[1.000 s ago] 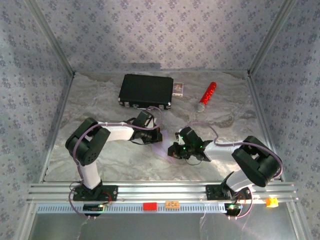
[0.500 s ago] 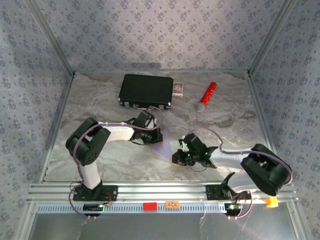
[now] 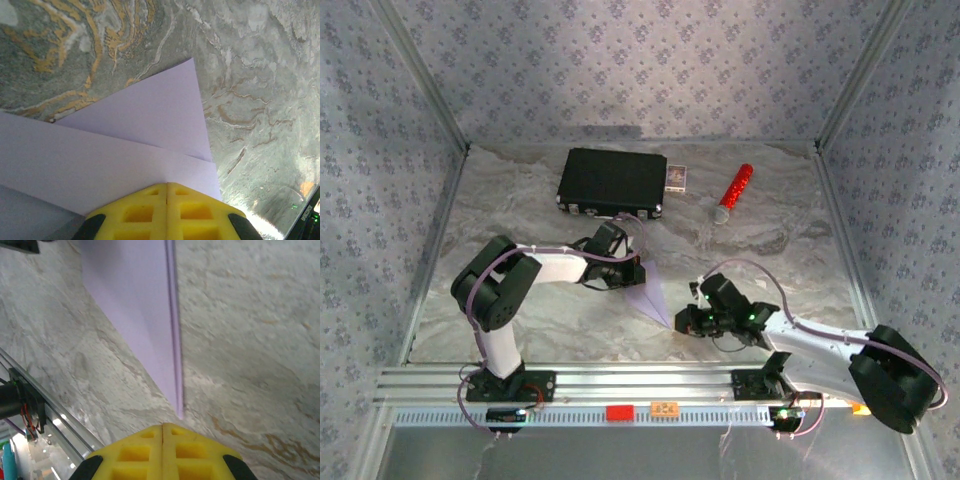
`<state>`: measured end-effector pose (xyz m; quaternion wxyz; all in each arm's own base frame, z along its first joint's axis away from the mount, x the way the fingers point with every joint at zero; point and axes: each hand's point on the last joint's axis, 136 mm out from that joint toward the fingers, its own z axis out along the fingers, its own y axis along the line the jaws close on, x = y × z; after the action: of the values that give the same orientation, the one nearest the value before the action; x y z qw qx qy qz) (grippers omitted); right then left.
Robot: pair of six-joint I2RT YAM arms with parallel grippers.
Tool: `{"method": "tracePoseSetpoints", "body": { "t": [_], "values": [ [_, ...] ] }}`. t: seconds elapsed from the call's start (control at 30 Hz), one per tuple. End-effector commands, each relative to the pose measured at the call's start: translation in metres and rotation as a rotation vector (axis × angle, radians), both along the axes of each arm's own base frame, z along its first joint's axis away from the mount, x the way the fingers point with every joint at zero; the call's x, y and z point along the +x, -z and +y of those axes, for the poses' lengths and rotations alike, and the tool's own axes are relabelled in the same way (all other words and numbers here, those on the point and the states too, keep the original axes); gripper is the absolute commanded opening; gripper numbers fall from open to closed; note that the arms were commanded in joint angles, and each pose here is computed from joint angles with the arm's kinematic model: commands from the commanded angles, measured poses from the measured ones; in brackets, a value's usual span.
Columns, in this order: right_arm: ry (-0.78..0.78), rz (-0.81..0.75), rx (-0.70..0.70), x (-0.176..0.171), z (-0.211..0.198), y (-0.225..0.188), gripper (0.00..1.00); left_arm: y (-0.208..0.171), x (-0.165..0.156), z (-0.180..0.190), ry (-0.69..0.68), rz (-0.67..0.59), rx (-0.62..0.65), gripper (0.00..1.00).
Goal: Fold a paper plane with a square sheet of paper (pick it up from the middle)
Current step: Fourth fold the wing at the center of the table.
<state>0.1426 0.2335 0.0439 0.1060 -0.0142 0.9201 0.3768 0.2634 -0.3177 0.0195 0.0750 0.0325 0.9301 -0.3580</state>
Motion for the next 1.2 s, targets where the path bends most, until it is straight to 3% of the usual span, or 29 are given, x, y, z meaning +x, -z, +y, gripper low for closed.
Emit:
{"method": "tracePoseSetpoints", "body": {
  "t": [0.0,0.2,0.53,0.9,1.17],
  "values": [
    [0.011,-0.044,0.009,0.018,0.011,-0.015,0.05,0.024,-0.009,0.020,-0.031,0.052,0.087,0.02],
    [-0.045,-0.023,0.048,0.032,0.040,-0.013,0.05,0.024,-0.010,0.020,-0.030,0.055,0.088,0.02],
    [-0.028,0.119,-0.055,0.000,0.011,0.040,0.05,0.024,-0.009,0.023,-0.042,0.051,0.100,0.02],
    [0.076,0.051,-0.077,0.006,-0.008,0.011,0.09,0.024,-0.010,0.021,-0.055,0.070,0.085,0.02],
    [0.122,0.090,-0.004,0.012,0.006,0.006,0.23,0.023,-0.011,0.020,-0.060,0.079,0.074,0.02]
  ]
}}
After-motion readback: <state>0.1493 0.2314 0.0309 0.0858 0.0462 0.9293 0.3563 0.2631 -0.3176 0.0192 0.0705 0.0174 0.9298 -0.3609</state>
